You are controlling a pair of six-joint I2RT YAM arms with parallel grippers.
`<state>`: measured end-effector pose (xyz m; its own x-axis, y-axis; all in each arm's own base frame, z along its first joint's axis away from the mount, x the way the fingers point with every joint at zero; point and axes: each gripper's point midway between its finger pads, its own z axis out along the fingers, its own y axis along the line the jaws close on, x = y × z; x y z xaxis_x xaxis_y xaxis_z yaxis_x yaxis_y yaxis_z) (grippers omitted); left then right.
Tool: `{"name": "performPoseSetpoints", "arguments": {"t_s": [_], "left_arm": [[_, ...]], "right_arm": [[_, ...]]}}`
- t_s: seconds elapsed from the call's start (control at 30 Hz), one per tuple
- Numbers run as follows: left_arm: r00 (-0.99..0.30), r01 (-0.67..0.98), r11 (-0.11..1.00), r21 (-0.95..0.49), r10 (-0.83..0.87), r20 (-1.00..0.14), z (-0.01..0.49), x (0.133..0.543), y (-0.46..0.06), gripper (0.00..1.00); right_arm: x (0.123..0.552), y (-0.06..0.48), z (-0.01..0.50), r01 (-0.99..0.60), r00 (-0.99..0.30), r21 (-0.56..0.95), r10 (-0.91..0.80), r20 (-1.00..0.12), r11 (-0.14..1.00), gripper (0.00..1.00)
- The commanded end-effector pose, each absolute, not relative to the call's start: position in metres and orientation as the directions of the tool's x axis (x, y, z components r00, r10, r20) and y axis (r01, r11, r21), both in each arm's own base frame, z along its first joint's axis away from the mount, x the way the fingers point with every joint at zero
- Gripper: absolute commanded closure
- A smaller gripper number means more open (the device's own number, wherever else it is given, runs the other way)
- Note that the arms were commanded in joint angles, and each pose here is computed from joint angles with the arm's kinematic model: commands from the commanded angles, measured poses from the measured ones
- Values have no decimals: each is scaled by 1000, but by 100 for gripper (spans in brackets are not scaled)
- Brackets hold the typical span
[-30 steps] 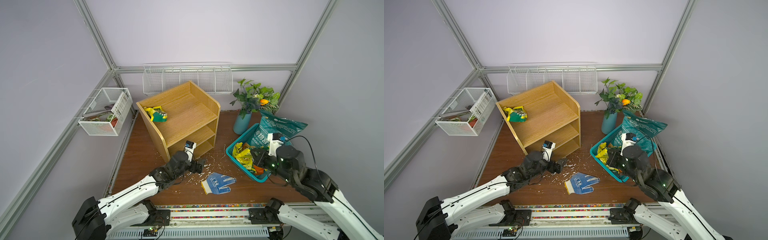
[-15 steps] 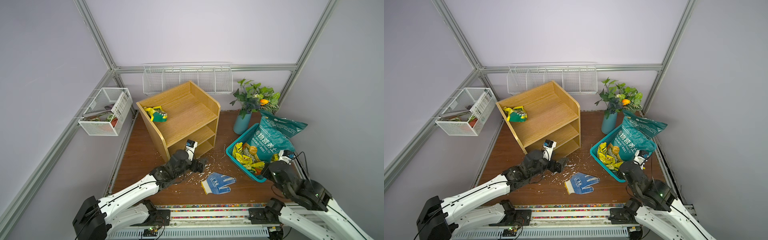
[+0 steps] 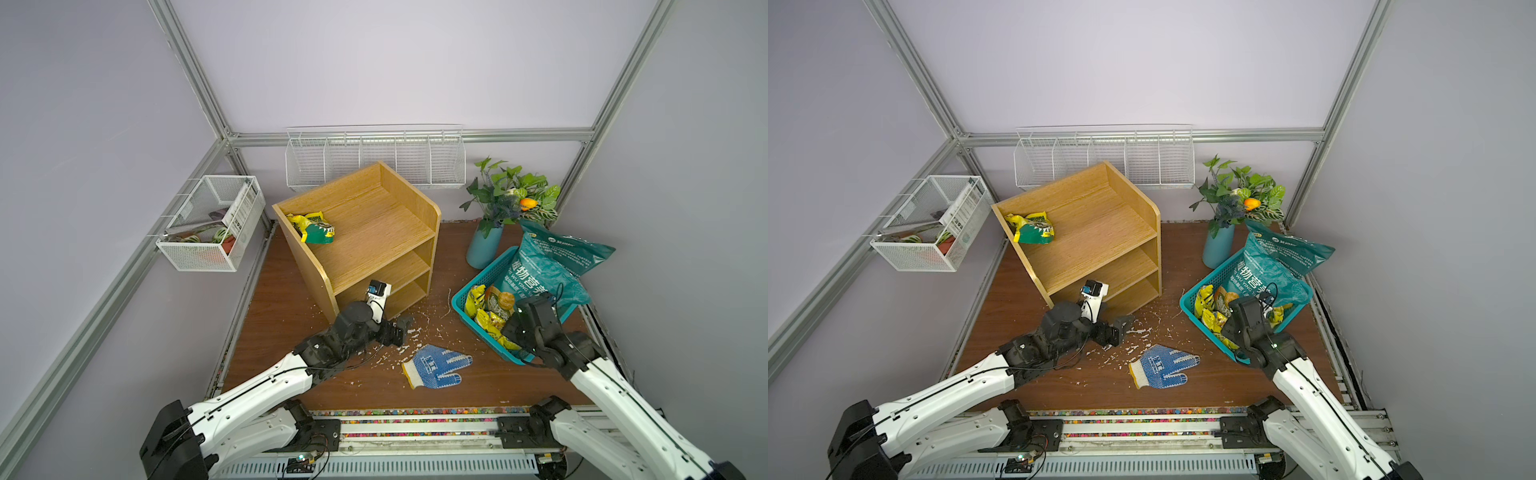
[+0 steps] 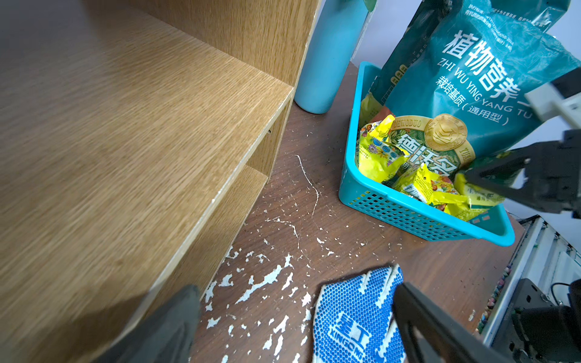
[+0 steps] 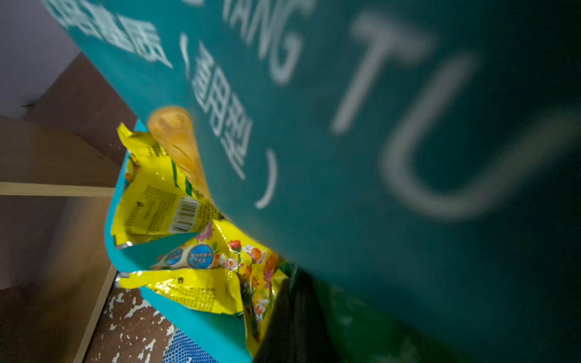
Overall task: Take down the fertilizer bag from the shelf
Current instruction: Place the fertilizer bag in the storage box.
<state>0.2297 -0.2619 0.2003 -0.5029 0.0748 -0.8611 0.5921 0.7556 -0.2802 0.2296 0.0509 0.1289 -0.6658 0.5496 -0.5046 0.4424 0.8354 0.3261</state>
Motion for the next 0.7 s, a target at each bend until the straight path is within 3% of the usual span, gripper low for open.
{"name": "performPoseSetpoints", "arguments": {"t_s": [0.0,0.1,0.27,0.43,0.53,0.67], "left_arm": [[-507,570,770,-288,54,-860,198,230,-255,0],[-508,566,772,-289,50,-860,196,230,-254,0],[-505,570,772,-282,58,-861,196,229,-253,0],[-503,570,772,-283,55,-863,198,230,-254,0],[-505,566,774,-284,53,-861,198,230,-253,0],[-500,561,780,-276,53,-865,198,231,-251,0]], "right_arm": [[191,50,71,523,-746,252,581,-326,814,100],[173,49,41,598,-707,273,656,-264,754,100],[163,41,19,643,-642,319,717,-269,696,100],[173,42,35,607,-672,299,676,-301,737,100],[194,49,75,516,-710,307,600,-368,799,76],[221,55,141,417,-710,329,530,-464,847,58]]}}
